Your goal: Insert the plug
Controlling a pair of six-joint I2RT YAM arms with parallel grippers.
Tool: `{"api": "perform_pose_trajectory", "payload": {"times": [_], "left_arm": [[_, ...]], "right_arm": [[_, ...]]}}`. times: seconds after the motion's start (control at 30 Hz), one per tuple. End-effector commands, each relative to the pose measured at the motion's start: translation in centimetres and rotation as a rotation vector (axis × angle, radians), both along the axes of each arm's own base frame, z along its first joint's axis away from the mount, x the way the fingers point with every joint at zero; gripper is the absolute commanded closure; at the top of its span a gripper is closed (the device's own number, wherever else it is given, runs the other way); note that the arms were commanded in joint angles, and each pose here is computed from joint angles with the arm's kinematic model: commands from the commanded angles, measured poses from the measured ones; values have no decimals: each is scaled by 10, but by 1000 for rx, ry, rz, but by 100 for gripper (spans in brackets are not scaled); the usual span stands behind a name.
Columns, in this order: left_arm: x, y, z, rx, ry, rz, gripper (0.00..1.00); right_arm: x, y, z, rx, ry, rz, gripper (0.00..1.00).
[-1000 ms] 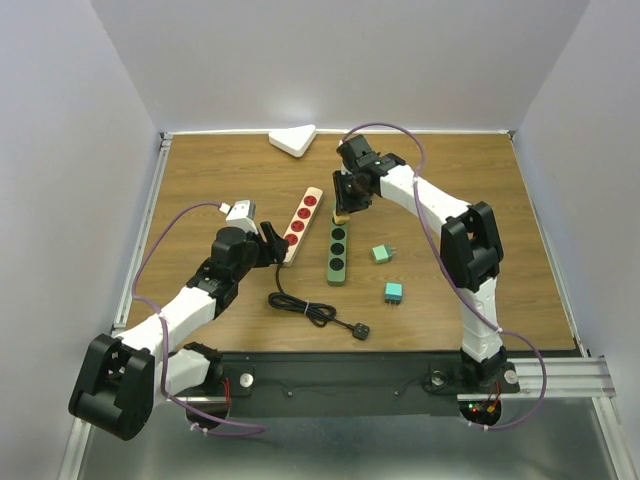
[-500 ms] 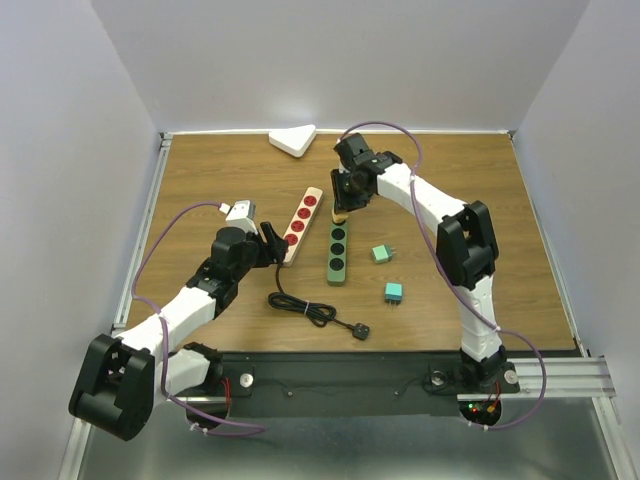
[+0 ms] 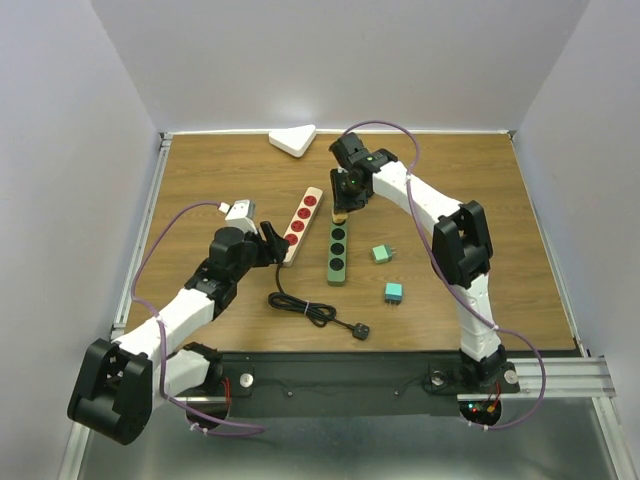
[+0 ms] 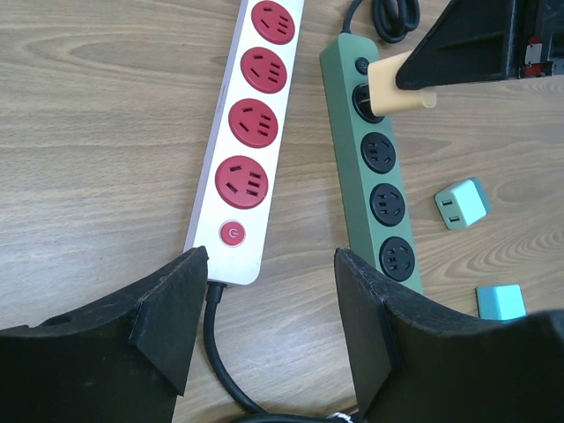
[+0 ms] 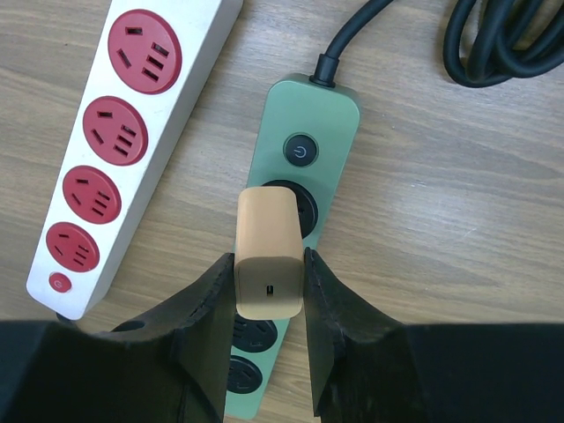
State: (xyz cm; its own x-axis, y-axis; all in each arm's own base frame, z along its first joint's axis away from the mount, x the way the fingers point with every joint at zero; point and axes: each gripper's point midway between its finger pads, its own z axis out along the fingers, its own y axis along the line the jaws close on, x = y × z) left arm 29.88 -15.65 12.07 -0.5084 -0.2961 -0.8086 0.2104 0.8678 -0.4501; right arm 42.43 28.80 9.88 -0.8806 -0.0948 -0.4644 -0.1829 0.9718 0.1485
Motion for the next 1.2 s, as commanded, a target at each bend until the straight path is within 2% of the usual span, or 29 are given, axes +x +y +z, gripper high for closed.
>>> {"api": "perform_pose_trajectory", "payload": {"times": [0.0,0.8,1.17], "left_arm": [[8,-7,35,-42,-94,-26,30],[5,-8,46,-57,-127,-37,30],[4,-9,47,-59,-130,-43,29]], "right_arm": [[-9,-15,9,-79,10,-47,100],[-2,-4,13,-80,39,-48,100],[-16,8,13,-62,73,-22,99]]}}
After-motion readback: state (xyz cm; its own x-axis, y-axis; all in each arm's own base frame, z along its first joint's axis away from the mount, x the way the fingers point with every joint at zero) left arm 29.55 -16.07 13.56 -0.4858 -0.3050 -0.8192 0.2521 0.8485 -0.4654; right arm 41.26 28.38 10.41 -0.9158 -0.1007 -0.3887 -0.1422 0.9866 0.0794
